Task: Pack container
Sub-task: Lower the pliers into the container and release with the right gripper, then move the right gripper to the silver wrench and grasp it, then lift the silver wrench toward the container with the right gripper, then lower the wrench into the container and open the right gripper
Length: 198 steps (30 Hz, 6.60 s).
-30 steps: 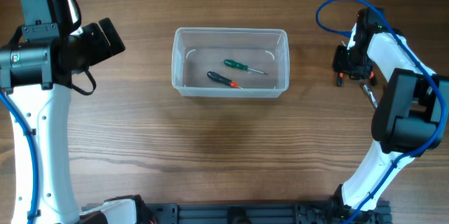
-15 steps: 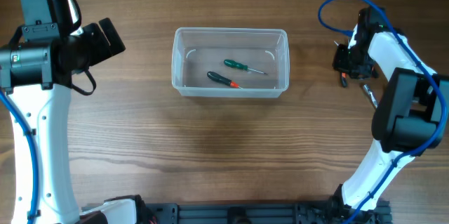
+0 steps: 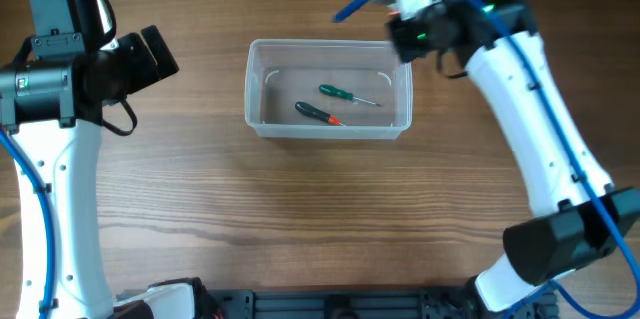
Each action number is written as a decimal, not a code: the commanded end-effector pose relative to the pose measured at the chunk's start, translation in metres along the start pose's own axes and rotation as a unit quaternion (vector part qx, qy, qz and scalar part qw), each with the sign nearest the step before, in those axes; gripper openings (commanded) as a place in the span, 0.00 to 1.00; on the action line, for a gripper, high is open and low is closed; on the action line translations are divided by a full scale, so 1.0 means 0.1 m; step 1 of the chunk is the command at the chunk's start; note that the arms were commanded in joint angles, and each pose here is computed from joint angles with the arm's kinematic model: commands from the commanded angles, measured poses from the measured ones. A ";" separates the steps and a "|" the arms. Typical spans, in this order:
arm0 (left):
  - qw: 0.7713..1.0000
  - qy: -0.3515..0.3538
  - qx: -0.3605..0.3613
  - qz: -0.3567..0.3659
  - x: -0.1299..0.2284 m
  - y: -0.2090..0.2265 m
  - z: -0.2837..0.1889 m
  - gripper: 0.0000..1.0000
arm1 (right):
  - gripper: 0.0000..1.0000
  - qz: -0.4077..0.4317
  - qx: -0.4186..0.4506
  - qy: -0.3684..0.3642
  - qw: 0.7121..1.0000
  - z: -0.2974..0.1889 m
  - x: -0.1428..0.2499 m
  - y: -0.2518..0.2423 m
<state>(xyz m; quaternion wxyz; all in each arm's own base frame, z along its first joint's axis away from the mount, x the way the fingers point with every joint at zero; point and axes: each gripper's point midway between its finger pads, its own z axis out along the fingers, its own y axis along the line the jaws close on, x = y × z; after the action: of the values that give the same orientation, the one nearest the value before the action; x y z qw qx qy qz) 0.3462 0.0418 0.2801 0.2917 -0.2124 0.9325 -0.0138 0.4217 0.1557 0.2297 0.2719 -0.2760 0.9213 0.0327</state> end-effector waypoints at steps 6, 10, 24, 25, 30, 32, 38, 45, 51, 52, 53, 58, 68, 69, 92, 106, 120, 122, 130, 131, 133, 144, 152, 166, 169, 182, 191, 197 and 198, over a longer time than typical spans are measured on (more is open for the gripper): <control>1.000 0.003 -0.002 -0.006 0.00 0.01 0.02 1.00 | 0.04 -0.169 -0.110 0.074 0.977 0.75 0.26 1.15; 1.000 0.003 -0.002 -0.006 0.00 0.01 0.02 1.00 | 0.04 -0.162 -0.137 0.121 0.970 1.21 0.49 1.29; 1.000 0.003 -0.002 -0.006 0.00 0.01 0.02 1.00 | 0.50 -0.135 -0.132 0.140 0.972 1.61 0.60 1.16; 1.000 0.003 -0.002 -0.006 0.00 0.01 0.02 1.00 | 0.53 -0.135 -0.133 0.145 0.971 1.58 0.61 1.16; 1.000 0.003 -0.002 -0.006 0.00 0.01 0.02 1.00 | 0.57 -0.107 -0.102 0.147 0.978 1.09 0.45 1.01; 1.000 0.002 -0.002 -0.006 -0.01 0.01 0.02 1.00 | 0.58 -0.096 -0.075 0.115 0.986 0.73 0.26 0.85; 1.000 0.002 -0.002 -0.006 -0.01 0.01 0.02 1.00 | 0.88 0.028 0.003 -0.038 0.999 -0.62 -0.13 0.02; 1.000 -0.005 0.001 -0.006 -0.04 0.00 0.02 1.00 | 0.98 0.329 0.112 -0.087 0.934 -1.53 0.55 -1.30; 1.000 -0.006 0.001 -0.007 -0.05 0.00 0.02 1.00 | 0.99 0.344 0.085 -0.010 0.935 -1.65 1.15 -1.31; 1.000 -0.006 0.001 -0.007 -0.05 0.00 0.02 1.00 | 0.99 0.340 0.075 -0.005 0.937 -1.70 1.21 -1.25; 1.000 -0.006 0.001 -0.007 -0.05 0.00 0.02 1.00 | 0.98 0.339 0.069 -0.003 0.938 -1.74 1.25 -1.21; 1.000 -0.006 0.001 -0.007 -0.05 0.00 0.02 1.00 | 0.99 0.275 0.069 -0.015 0.959 -1.95 1.47 -1.00; 1.000 -0.008 0.002 -0.006 -0.06 -0.01 0.02 1.00 | 0.99 0.163 0.008 0.130 0.978 -0.68 2.49 -0.80; 1.000 -0.008 0.002 -0.006 -0.06 -0.01 0.02 1.00 | 0.99 0.153 0.003 0.135 0.979 -0.57 2.54 -0.80; 1.000 0.001 -0.002 -0.002 -0.01 0.01 0.02 1.00 | 0.97 0.118 0.017 0.255 0.960 0.46 3.41 -1.61; 1.000 0.001 -0.001 -0.003 -0.01 0.01 0.02 1.00 | 0.95 0.116 -0.034 0.239 0.963 0.74 3.54 -1.57; 1.000 0.001 -0.001 -0.003 -0.01 0.01 0.02 1.00 | 0.87 0.120 -0.056 0.234 0.963 0.93 3.60 -1.53; 1.000 0.001 -0.001 -0.003 -0.01 0.01 0.02 1.00 | 0.81 0.119 -0.054 0.233 0.964 0.93 3.59 -1.54; 1.000 0.001 -0.001 -0.003 -0.01 0.01 0.02 1.00 | 0.38 0.118 -0.049 0.229 0.965 0.94 3.58 -1.56; 1.000 0.001 -0.001 -0.003 -0.01 0.01 0.02 1.00 | 0.37 0.118 -0.049 0.229 0.965 0.94 3.58 -1.56; 1.000 0.001 -0.001 -0.003 -0.01 0.01 0.02 1.00 | 0.31 0.118 -0.049 0.229 0.965 0.94 3.58 -1.56; 1.000 0.001 -0.001 -0.003 -0.01 0.01 0.02 1.00 | 0.04 0.120 -0.047 0.228 0.965 0.94 3.58 -1.57; 1.000 0.001 -0.001 -0.003 -0.01 0.01 0.02 1.00 | 0.04 0.111 -0.002 0.182 0.977 0.73 3.03 -1.85; 1.000 0.001 -0.001 -0.002 -0.01 0.01 0.02 1.00 | 0.04 -0.092 -0.006 0.038 0.995 -0.06 0.65 -0.65; 1.000 0.001 -0.001 -0.002 -0.01 0.01 0.02 1.00 | 0.04 -0.162 -0.033 0.009 0.986 -0.03 0.34 -0.09; 1.000 0.001 -0.001 -0.002 -0.01 0.01 0.02 1.00 | 0.04 -0.436 -0.191 -0.024 0.879 0.89 0.25 1.31; 1.000 0.002 -0.001 -0.003 -0.01 0.01 0.02 1.00 | 0.04 -0.414 -0.258 0.059 0.871 1.66 0.80 1.45; 1.000 0.002 -0.001 -0.003 -0.01 0.01 0.02 1.00 | 0.87 -0.384 -0.227 0.080 0.892 1.66 0.78 1.35; 1.000 0.001 -0.001 -0.003 -0.01 0.01 0.02 1.00 | 0.88 -0.378 -0.219 0.081 0.896 1.64 0.76 1.32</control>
<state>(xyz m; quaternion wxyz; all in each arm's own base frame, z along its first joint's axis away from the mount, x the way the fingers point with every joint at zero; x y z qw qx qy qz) 0.3469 0.0419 0.2805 0.2934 -0.2122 0.9321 -0.0139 0.3694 0.2673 0.0265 0.1117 -0.6829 0.7117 0.1211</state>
